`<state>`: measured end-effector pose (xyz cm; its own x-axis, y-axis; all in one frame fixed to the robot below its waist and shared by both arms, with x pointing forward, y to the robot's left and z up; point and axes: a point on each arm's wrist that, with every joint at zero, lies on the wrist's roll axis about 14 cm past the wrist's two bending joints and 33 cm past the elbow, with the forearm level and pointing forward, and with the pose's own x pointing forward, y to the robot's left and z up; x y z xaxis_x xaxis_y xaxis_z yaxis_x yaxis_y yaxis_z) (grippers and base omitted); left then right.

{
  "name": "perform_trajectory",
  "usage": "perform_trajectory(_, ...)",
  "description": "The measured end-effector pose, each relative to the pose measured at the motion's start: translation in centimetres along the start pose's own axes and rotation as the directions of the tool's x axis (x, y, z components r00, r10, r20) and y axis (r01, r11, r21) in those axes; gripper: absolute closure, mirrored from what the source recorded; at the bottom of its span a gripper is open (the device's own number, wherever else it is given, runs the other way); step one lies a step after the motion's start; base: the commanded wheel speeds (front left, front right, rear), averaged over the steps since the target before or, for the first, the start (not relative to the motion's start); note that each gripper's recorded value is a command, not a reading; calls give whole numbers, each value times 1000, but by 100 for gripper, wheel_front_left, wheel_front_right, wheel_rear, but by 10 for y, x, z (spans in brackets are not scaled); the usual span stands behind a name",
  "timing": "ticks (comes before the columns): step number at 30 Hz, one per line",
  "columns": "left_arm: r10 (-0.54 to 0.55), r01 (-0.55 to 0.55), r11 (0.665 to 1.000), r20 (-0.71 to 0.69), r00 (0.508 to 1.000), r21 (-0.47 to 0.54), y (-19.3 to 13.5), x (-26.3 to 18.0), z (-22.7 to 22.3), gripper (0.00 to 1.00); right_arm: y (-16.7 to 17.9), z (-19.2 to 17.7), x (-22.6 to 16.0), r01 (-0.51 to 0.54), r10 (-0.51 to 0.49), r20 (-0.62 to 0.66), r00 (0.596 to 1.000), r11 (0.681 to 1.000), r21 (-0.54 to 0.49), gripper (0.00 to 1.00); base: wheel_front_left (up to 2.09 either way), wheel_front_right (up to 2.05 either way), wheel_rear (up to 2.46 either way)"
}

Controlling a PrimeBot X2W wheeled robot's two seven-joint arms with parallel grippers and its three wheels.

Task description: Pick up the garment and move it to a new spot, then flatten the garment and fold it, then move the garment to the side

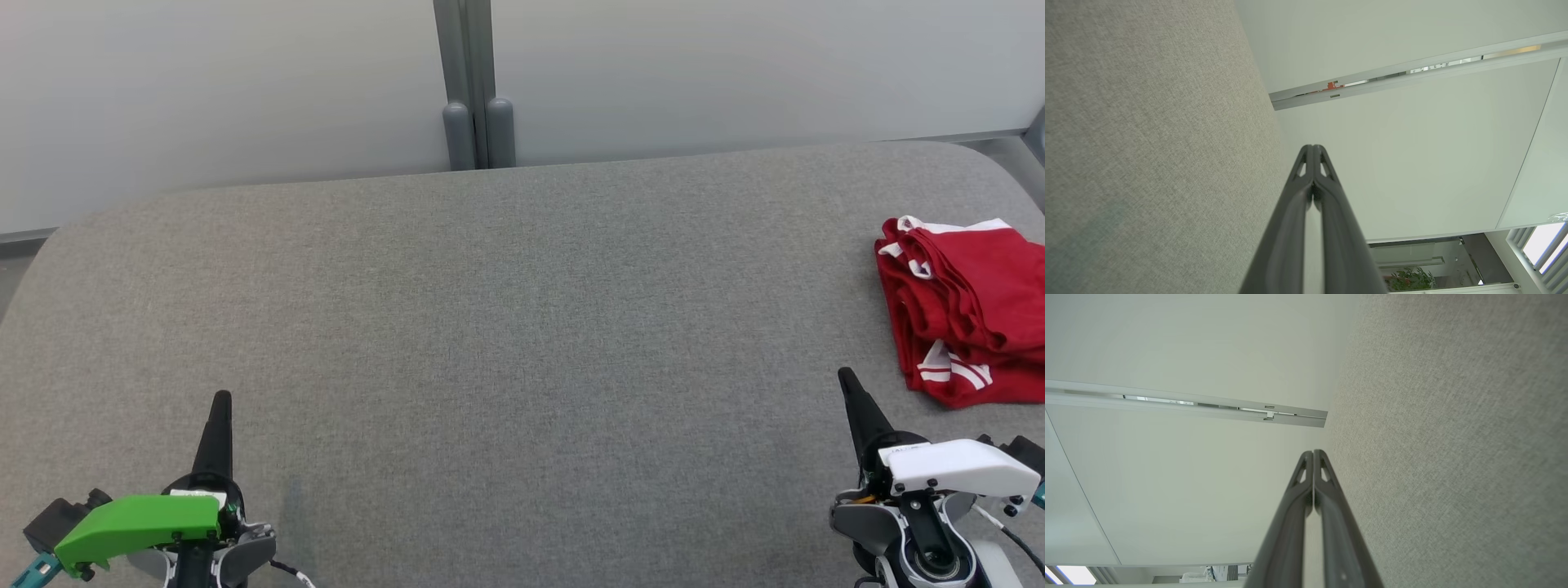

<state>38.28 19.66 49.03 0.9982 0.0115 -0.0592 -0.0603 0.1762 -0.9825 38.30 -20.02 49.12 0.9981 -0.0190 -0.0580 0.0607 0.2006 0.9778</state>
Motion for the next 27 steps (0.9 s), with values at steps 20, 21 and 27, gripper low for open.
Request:
perform_trajectory(20,-30,29,991,-7,1000,-132,-8,2,2,100,10,1,3,-36,37,-8,999,988,147,100,0,0,0)
perform_trajectory(21,-32,31,990,-6,999,-137,-8,2,3,100,10,1,4,-37,39,-10,999,987,155,100,0,0,0)
perform_trajectory(27,-42,41,984,-7,999,-172,-11,3,4,100,13,1,4,-46,49,-10,999,980,195,100,0,0,0)
